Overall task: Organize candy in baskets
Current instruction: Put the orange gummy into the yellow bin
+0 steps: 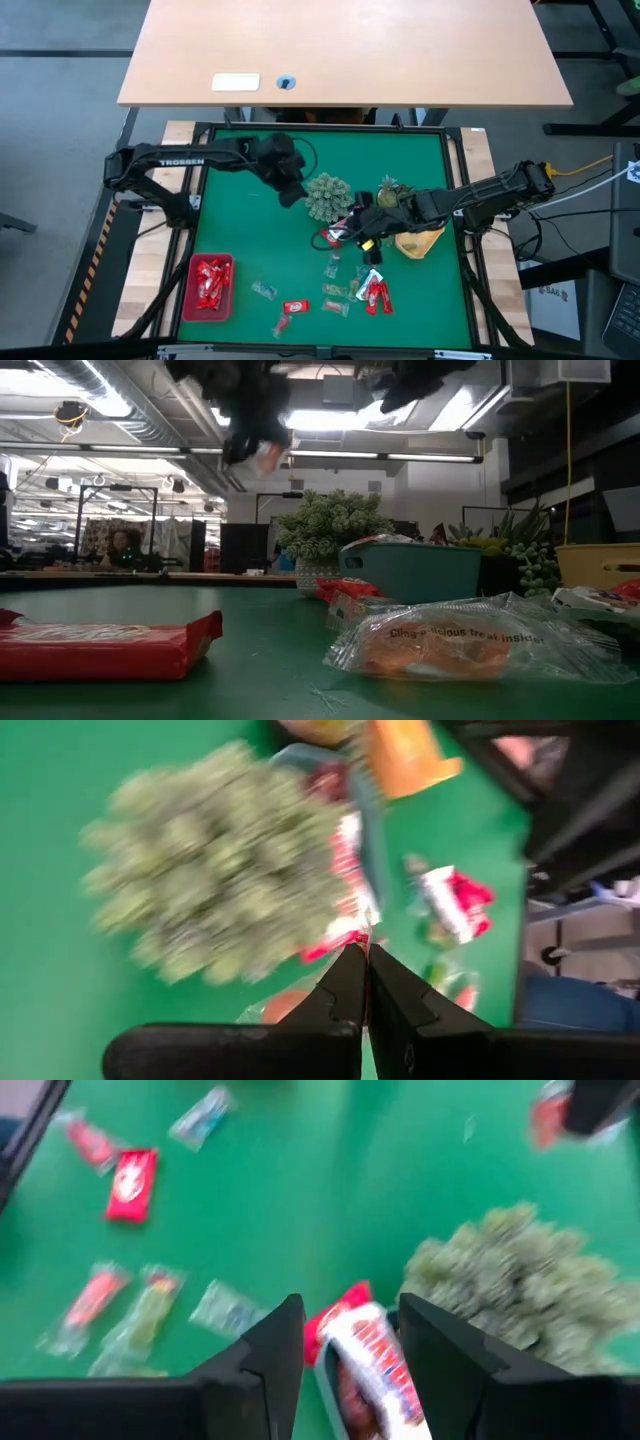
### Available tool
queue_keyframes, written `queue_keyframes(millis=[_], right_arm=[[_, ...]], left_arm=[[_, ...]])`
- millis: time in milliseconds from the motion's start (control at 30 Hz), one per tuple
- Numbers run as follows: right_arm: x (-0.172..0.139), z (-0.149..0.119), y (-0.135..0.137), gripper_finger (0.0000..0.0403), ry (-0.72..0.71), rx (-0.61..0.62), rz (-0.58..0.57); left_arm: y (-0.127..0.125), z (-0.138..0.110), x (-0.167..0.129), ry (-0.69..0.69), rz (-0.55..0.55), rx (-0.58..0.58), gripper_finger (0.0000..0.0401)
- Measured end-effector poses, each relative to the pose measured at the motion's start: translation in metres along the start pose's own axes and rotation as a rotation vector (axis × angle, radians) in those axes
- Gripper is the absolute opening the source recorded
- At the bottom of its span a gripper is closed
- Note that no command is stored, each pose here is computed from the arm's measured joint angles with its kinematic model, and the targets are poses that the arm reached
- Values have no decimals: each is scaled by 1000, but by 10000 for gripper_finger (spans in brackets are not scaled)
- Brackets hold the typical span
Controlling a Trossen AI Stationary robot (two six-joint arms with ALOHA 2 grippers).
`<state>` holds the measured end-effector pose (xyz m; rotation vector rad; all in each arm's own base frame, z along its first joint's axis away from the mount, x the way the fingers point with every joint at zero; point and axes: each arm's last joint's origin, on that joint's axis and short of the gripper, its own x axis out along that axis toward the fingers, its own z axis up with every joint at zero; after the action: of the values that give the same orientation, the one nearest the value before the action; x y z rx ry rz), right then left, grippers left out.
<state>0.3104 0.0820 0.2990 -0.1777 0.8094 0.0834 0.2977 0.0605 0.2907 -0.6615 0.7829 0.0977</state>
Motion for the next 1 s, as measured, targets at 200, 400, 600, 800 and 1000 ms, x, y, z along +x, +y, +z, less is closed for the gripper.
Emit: queue_keyframes(millis=[200, 400, 600, 800, 1000], right_arm=[[-1, 9, -3, 163, -93, -60, -108], [-2, 19, -4, 163, -182, -105, -137], [-2, 20, -4, 163, -196, -124, -140], [-2, 21, -4, 163, -202, -123, -138], [-3, 24, -3, 163, -243, -167, -109]], left_arm=[[-39, 5, 1, -112, -128, 118, 0], [-66, 1, 3, -176, -231, 193, 0], [-80, -8, 5, -151, -268, 224, 0], [-92, -15, 6, -164, -286, 252, 0], [-102, -15, 5, -242, -298, 273, 0]])
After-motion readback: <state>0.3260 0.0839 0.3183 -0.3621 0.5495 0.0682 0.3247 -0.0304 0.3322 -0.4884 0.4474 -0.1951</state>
